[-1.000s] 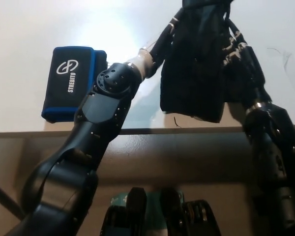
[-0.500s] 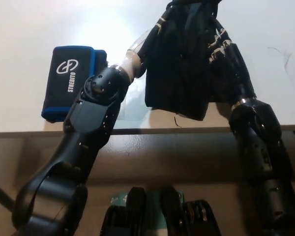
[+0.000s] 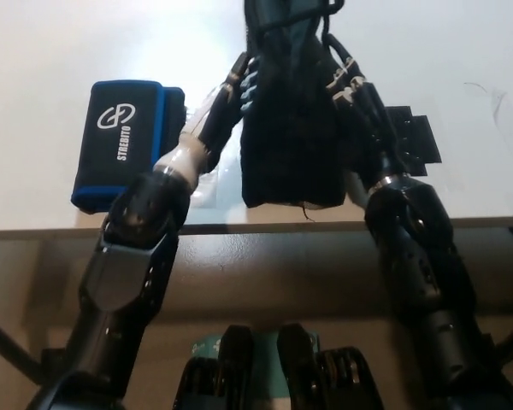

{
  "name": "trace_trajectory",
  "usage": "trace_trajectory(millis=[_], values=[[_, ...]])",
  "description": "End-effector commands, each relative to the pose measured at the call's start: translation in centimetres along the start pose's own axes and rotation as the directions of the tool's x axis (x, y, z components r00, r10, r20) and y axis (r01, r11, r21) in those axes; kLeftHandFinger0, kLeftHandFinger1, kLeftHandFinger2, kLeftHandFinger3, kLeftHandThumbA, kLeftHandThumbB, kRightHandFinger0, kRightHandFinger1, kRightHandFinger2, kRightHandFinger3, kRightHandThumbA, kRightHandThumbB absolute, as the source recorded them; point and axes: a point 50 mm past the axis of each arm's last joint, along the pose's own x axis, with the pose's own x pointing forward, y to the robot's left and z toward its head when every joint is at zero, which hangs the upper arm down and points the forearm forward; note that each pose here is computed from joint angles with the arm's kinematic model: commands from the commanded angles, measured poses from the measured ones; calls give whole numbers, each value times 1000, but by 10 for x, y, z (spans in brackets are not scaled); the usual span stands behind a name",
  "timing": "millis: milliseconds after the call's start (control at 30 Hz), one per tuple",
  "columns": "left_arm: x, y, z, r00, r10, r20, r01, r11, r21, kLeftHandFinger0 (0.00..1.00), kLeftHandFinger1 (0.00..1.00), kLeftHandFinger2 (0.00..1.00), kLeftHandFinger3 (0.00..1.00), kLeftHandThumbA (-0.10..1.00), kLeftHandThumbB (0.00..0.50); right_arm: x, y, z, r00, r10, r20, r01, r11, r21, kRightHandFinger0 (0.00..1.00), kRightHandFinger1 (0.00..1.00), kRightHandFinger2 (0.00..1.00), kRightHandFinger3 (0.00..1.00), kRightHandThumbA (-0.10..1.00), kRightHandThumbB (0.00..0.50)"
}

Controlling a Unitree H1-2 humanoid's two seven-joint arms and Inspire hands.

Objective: Use both hands to pick up the lunch bag on the right hand side and smoothly move it near the note book on the left hand side

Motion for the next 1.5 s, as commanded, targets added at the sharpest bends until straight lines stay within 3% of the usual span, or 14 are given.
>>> trace_trajectory(millis=[0, 133, 300, 600, 733, 1100, 1467], values=[[-2, 4, 26, 994, 59, 90, -58, 998, -13, 1000, 1000, 1000, 1000, 1000, 395, 30, 54, 9, 984, 172, 45, -171, 985, -23, 1000, 1000, 1000, 1000, 1000, 392], [-13, 9, 29, 994, 66, 89, -64, 998, -16, 1000, 1000, 1000, 1000, 1000, 405, 32, 61, 2, 985, 166, 40, -166, 986, -16, 1000, 1000, 1000, 1000, 1000, 386], [-26, 16, 39, 990, 95, 106, -95, 995, 2, 1000, 1000, 1000, 1000, 1000, 381, 35, 75, -6, 984, 173, 35, -173, 985, -6, 1000, 1000, 1000, 1000, 1000, 392], [-30, 27, 61, 983, 95, 157, -95, 995, -5, 1000, 1000, 1000, 1000, 1000, 419, 42, 85, -3, 981, 193, 36, -193, 981, -4, 1000, 1000, 1000, 1000, 1000, 425], [-29, 31, 70, 967, 123, 225, -122, 992, -20, 1000, 1000, 1000, 1000, 1000, 368, 45, 92, -5, 978, 203, 36, -204, 979, 6, 1000, 1000, 1000, 1000, 1000, 425], [-32, 44, 78, 962, 156, 224, -164, 986, 17, 1000, 1000, 1000, 1000, 1000, 389, 53, 113, -10, 973, 230, 24, -230, 972, 41, 1000, 1000, 1000, 1000, 1000, 406], [-29, 49, 74, 967, 156, 203, -164, 986, 26, 1000, 1000, 1000, 1000, 1000, 360, 54, 109, -11, 975, 219, 28, -219, 975, 24, 1000, 1000, 1000, 1000, 1000, 407]])
